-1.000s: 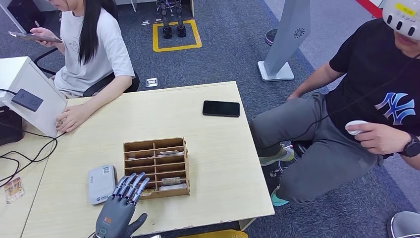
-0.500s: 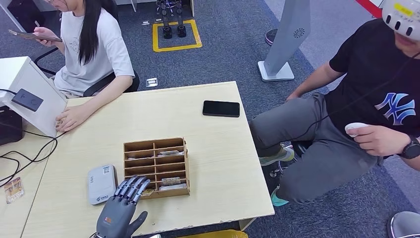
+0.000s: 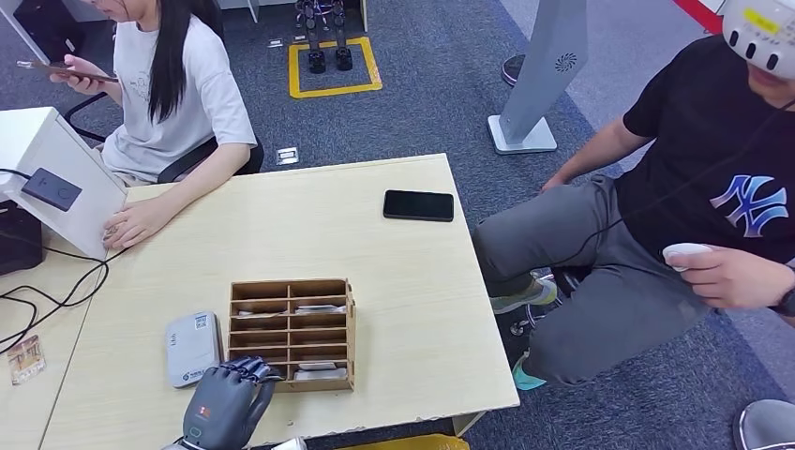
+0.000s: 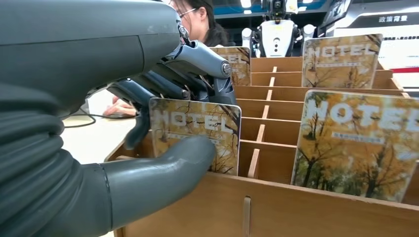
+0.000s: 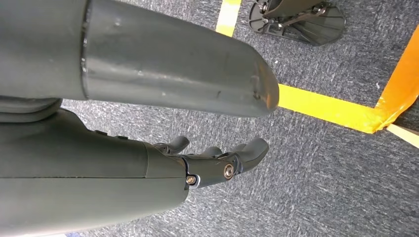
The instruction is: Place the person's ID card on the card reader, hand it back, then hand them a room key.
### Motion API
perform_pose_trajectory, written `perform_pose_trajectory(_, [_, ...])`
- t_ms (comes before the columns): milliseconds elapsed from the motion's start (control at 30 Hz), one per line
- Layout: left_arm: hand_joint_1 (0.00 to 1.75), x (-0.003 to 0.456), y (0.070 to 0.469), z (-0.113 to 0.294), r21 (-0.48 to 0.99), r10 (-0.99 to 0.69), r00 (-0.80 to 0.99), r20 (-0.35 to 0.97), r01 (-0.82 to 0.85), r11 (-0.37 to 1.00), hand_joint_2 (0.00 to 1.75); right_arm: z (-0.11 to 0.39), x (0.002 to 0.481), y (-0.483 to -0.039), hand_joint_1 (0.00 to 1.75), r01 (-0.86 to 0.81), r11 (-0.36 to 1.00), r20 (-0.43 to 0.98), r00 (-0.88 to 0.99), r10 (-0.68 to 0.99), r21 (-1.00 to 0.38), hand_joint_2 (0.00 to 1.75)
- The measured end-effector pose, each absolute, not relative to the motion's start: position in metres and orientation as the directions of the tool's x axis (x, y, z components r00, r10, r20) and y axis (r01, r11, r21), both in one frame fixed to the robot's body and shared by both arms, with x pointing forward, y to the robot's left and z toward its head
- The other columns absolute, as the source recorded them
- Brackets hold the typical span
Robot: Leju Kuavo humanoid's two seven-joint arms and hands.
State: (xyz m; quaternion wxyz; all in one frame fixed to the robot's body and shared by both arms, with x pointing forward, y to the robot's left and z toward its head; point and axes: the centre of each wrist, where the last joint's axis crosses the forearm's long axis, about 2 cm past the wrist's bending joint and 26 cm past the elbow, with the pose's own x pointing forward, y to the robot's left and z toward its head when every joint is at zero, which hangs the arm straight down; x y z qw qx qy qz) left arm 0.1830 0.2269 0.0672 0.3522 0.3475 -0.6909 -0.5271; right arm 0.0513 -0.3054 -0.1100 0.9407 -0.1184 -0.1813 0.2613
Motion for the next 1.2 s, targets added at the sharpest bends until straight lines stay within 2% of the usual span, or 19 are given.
perform_pose_trajectory(267, [1.75,0.185,0.231,0.067,0.966,-0.851,-0.496,0.175,-0.078,0.245,1.75,-0.11,0.053,-0.305,0.0,-0.45,0.834,0.281,0.796,0.537,-0.319,0.0])
perform_pose_trajectory(433, [1.75,0.201,0.268,0.081,0.949,-0.832,-0.491,0.258,-0.032,0.314,1.75,-0.11,0.053,-0.305,0.0,-0.458,0.83,0.28,0.791,0.544,-0.319,0.0])
perform_pose_trajectory(567, [1.75,0.216,0.301,0.104,0.951,-0.841,-0.489,0.231,-0.07,0.302,1.75,-0.11,0.053,-0.306,0.0,-0.452,0.833,0.281,0.794,0.539,-0.319,0.0])
perform_pose_trajectory(867, [1.75,0.225,0.32,0.126,0.933,-0.851,-0.481,0.213,-0.16,0.324,1.75,-0.11,0.055,-0.306,0.0,-0.446,0.836,0.285,0.796,0.534,-0.32,0.0])
perform_pose_trajectory(933, [1.75,0.236,0.332,0.143,0.91,-0.825,-0.504,0.255,-0.162,0.381,1.75,-0.11,0.054,-0.306,0.0,-0.452,0.835,0.269,0.801,0.535,-0.315,0.0])
perform_pose_trajectory(1033, [1.75,0.268,0.36,0.191,0.883,-0.781,-0.552,0.291,-0.159,0.441,1.75,-0.11,0.051,-0.306,0.0,-0.468,0.831,0.238,0.807,0.541,-0.302,0.0])
perform_pose_trajectory(1200, [1.75,0.317,0.385,0.282,0.878,-0.793,-0.575,0.199,-0.255,0.405,1.75,-0.11,0.049,-0.306,0.0,-0.481,0.826,0.224,0.805,0.549,-0.294,0.0])
